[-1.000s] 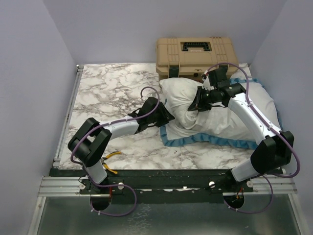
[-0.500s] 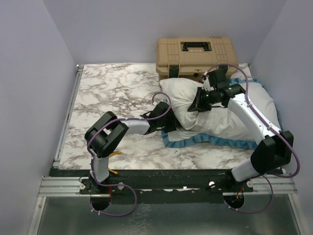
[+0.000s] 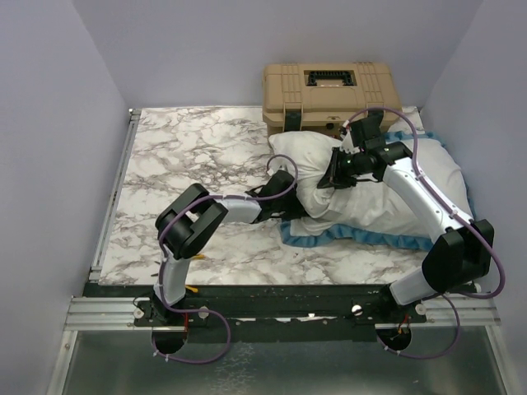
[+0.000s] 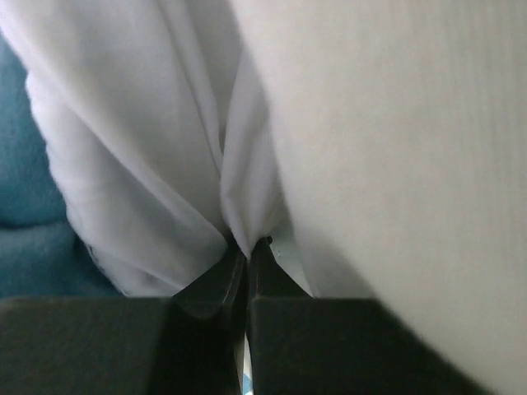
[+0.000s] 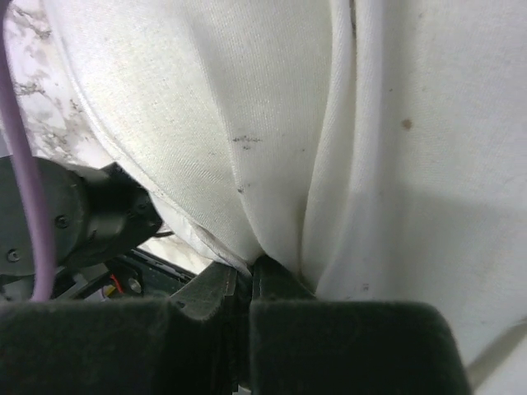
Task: Put the pillow into the pillowcase
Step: Stuff the pillow into the pillowcase.
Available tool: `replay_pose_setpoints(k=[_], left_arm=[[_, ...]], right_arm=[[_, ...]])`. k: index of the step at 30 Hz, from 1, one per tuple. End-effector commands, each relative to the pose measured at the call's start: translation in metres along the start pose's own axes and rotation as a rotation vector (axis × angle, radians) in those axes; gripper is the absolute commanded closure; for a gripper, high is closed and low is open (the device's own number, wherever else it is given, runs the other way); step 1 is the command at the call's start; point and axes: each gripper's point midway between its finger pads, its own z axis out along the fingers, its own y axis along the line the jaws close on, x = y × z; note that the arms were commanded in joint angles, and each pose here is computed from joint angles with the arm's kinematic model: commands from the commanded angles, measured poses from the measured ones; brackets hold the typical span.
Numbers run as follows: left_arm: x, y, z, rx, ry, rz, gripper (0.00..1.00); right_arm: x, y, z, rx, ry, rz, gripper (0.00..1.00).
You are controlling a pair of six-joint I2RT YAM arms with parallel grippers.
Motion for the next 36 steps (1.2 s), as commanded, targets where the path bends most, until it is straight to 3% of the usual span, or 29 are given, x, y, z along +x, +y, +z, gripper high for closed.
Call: replay_pose_setpoints(k=[1, 13, 17, 21, 26, 29, 36], left_arm=[[-0.008, -0.005, -0.030, -0.001, -0.047, 0.047, 1.00], [-0.028, -0.054, -0.125, 0.313, -0.211, -0.112, 1.00], [-0.032, -0.049, -0.144, 0.302, -0.246, -0.133, 1.00], [-0.043, -0.028, -0.163, 0.164, -0.331, -0.084, 1.00], [-0.053, -0.042, -0.174, 0.209, -0.366, -0.074, 1.00], [-0.051, -0.070, -0.175, 0.320, -0.325, -0.047, 1.00], [-0.034, -0.113, -0.174, 0.440, -0.211, 0.029, 1.00]], right_arm=[[-0.006, -0.031, 0.003, 0.117, -0.036, -0.064, 1.00], [-0.004, -0.070, 0.019, 0.297, -0.014, -0.186, 1.00], [0.001, -0.080, 0.027, 0.384, -0.005, -0.232, 1.00], [-0.004, -0.084, 0.023, 0.439, -0.037, -0.254, 1.00], [0.000, -0.063, 0.034, 0.374, -0.019, -0.293, 1.00], [0.022, -0.033, 0.058, 0.187, 0.058, -0.295, 1.00], [0.060, 0.008, 0.111, -0.119, 0.237, -0.132, 1.00]])
